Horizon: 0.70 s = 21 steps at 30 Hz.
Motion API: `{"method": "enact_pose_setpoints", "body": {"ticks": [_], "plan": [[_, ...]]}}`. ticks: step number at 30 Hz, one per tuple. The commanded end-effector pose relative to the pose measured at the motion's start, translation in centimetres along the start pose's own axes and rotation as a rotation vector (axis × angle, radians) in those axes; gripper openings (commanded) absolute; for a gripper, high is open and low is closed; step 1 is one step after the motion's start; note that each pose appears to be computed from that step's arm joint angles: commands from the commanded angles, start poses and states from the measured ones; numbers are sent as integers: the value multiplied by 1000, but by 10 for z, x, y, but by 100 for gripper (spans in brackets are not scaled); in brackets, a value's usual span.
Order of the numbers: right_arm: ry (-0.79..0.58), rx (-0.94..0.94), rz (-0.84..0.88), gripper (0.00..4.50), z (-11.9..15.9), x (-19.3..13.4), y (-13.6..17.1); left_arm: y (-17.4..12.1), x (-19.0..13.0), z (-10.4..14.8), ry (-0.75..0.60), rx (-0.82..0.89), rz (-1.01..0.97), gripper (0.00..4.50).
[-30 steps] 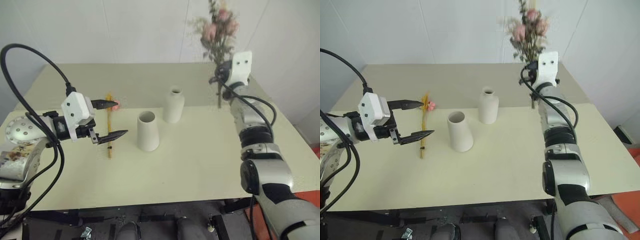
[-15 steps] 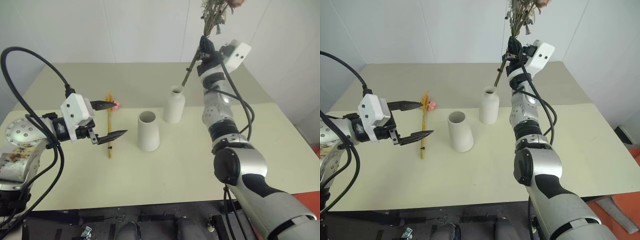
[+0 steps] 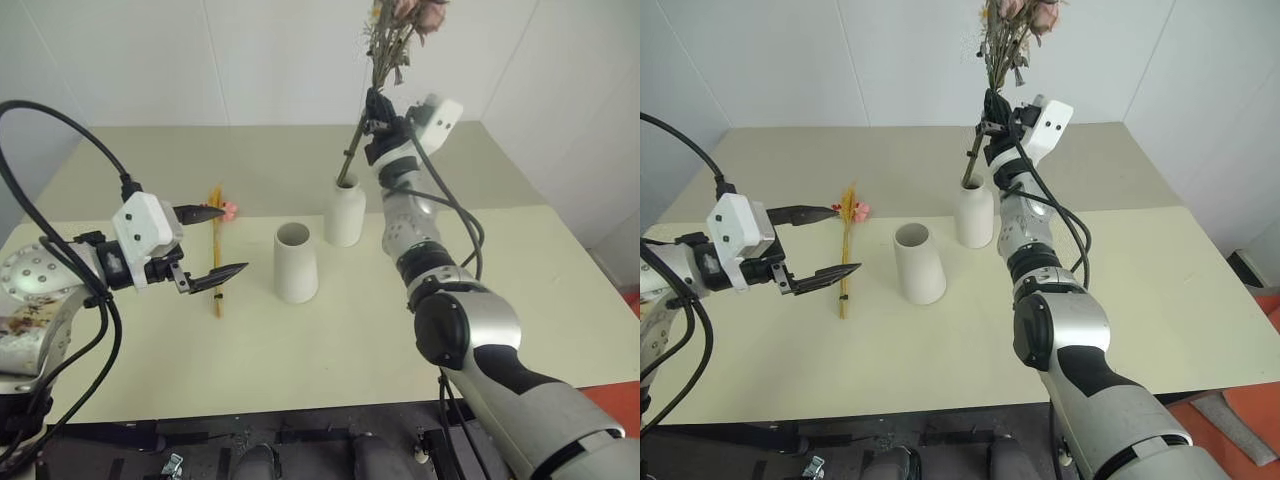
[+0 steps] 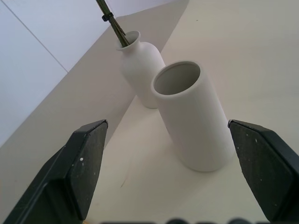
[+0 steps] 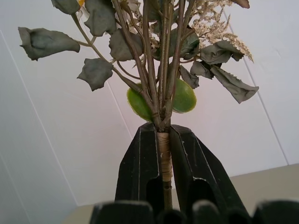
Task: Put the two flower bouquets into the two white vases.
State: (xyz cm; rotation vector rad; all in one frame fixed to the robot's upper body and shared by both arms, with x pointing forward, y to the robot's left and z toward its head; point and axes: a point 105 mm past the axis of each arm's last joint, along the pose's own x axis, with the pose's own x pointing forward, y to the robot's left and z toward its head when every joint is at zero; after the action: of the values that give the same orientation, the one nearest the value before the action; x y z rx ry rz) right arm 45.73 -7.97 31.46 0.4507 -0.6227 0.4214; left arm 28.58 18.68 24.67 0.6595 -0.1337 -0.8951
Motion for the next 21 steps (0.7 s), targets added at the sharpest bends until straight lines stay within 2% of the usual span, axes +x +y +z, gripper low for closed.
{"method": "enact_pose_setpoints", "body": {"ticks": [1, 21], "plan": [[-44, -24, 52, 15, 10, 4, 10, 5, -7, 13, -14, 51, 31, 450], [-70, -32, 8, 15, 27, 10, -4, 7, -4, 17, -32, 56, 29, 450]]}}
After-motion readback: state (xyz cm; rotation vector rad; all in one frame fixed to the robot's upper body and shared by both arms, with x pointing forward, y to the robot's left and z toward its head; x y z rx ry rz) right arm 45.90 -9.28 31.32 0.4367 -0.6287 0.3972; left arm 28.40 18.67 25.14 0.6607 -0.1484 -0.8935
